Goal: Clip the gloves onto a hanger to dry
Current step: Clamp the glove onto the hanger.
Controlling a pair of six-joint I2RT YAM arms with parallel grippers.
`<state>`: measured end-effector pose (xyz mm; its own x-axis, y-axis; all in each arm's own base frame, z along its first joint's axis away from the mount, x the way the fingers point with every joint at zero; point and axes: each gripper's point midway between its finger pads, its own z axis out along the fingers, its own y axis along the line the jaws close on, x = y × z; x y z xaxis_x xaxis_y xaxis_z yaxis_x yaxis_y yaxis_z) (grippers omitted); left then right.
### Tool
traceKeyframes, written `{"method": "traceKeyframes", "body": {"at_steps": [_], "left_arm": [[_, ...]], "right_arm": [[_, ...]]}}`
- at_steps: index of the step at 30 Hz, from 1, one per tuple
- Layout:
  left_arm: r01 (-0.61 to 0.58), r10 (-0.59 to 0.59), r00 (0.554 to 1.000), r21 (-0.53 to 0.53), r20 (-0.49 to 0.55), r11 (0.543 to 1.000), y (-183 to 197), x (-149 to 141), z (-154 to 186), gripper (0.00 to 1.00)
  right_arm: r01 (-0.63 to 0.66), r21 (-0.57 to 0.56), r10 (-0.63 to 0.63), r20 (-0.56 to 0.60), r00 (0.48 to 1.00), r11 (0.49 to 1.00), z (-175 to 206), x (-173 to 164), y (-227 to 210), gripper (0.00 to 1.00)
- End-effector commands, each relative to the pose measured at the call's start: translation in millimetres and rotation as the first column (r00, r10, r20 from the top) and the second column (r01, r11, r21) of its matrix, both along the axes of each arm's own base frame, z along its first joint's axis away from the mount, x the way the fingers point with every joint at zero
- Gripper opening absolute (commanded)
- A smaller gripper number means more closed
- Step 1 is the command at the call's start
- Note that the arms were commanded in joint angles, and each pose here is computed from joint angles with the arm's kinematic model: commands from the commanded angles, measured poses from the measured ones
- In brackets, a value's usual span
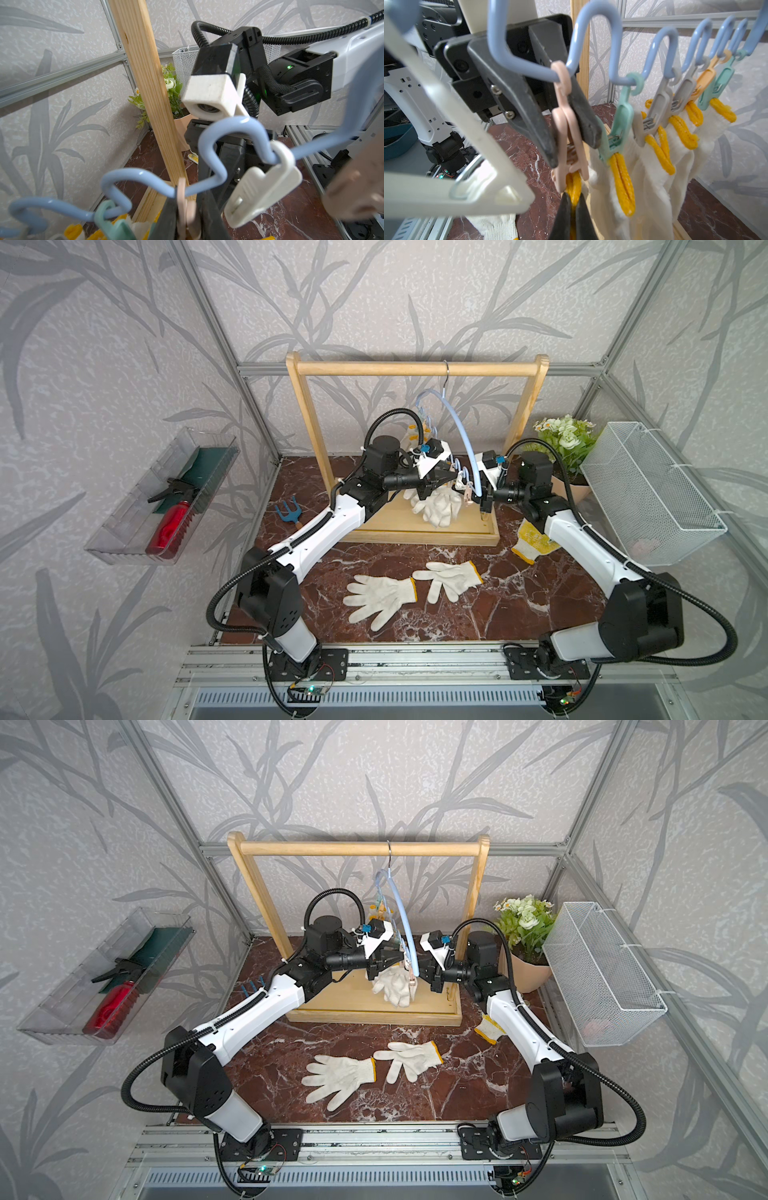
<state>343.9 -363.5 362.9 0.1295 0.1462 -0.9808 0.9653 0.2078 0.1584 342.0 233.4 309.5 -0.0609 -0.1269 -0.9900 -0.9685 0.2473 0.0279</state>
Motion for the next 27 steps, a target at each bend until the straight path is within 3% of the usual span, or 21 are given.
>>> {"method": "traceKeyframes", "body": {"at_steps": [1, 27], "left_arm": [[0.092, -0.085, 0.993, 0.073, -0.083, 0.993, -8, -15, -34, 0.00], [0.117, -0.106, 0.989, 0.116, -0.101, 0.986, -11, -14, -59, 0.00]], "right_arm": [[-0.039, 0.010, 0.038, 0.039, 0.999, 0.999, 15, -7, 4, 0.00], [-0.047, 0.020, 0.045, 0.091, 0.995, 0.999, 32, -12, 8, 0.00]]}}
